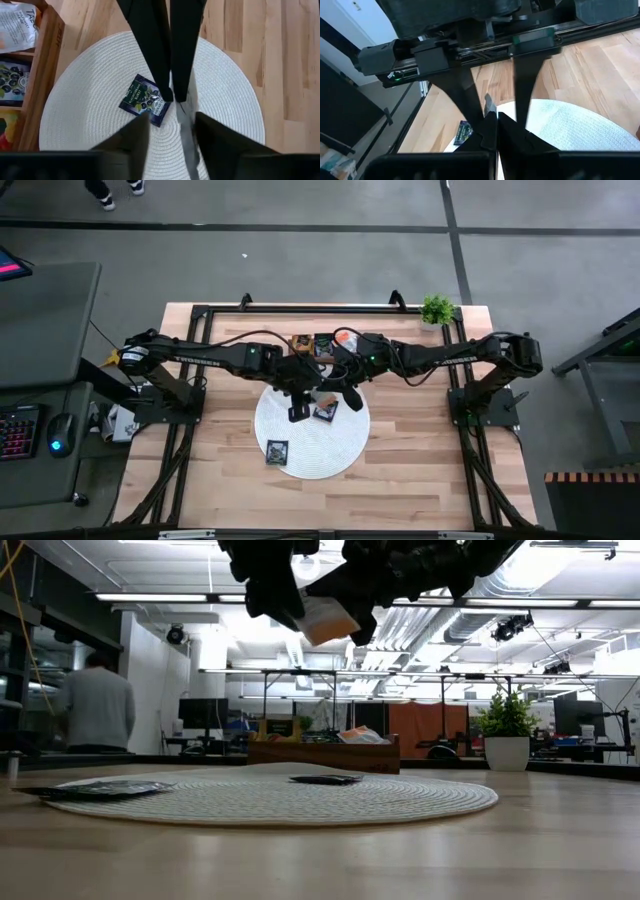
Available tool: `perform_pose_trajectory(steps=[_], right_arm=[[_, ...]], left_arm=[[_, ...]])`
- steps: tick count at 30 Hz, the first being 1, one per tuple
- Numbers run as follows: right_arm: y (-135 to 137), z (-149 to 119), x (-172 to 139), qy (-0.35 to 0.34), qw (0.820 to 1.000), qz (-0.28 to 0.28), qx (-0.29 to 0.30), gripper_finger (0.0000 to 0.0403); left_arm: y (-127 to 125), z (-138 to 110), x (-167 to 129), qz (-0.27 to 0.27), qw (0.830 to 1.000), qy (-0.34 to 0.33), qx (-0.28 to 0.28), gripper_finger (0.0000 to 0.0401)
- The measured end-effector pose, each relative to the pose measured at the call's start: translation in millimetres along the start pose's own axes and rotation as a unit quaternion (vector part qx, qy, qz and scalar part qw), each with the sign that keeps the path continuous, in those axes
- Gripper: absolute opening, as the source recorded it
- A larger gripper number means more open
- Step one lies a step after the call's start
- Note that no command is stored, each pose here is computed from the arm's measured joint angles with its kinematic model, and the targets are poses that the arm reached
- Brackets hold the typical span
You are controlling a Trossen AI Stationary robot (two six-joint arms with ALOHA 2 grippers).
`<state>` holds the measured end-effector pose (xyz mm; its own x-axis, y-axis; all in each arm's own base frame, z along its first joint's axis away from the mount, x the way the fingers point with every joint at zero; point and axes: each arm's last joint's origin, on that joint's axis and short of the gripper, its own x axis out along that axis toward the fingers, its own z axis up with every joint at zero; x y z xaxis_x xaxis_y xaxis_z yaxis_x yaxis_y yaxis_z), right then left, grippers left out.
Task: Pick & Place Tea
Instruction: Put the white tea bag into the right section of the wooden organizer
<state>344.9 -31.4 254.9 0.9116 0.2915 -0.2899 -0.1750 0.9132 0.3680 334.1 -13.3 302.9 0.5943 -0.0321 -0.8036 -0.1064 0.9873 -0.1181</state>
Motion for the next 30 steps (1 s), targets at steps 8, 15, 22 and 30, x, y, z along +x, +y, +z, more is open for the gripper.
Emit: perform_pose_trajectory(steps=[8,15,22,30], right_arm=[[-5.1,-0.5,-2.2,0.006,1.000,-0.010,-0.002,0.0000],[-22.8,4.5,-19.4,0.014,0.998,-0.057,0.005,0.0000],[-55.4,8.5,-57.6,0.045,0.987,-0.153,0.018,0.0000],[-95.5,5.3,-92.2,0.073,0.968,-0.238,0.018,0.0000]], left_arm=[[3.3,-0.2,-0.2,0.052,0.998,-0.007,-0.016,0.0253],[12.9,-2.8,-6.7,0.100,0.994,-0.002,-0.048,0.0260],[23.7,-5.6,-8.5,0.147,0.986,0.007,-0.078,0.0259],[29.9,-4.1,-11.4,0.184,0.977,-0.011,-0.105,0.0259]])
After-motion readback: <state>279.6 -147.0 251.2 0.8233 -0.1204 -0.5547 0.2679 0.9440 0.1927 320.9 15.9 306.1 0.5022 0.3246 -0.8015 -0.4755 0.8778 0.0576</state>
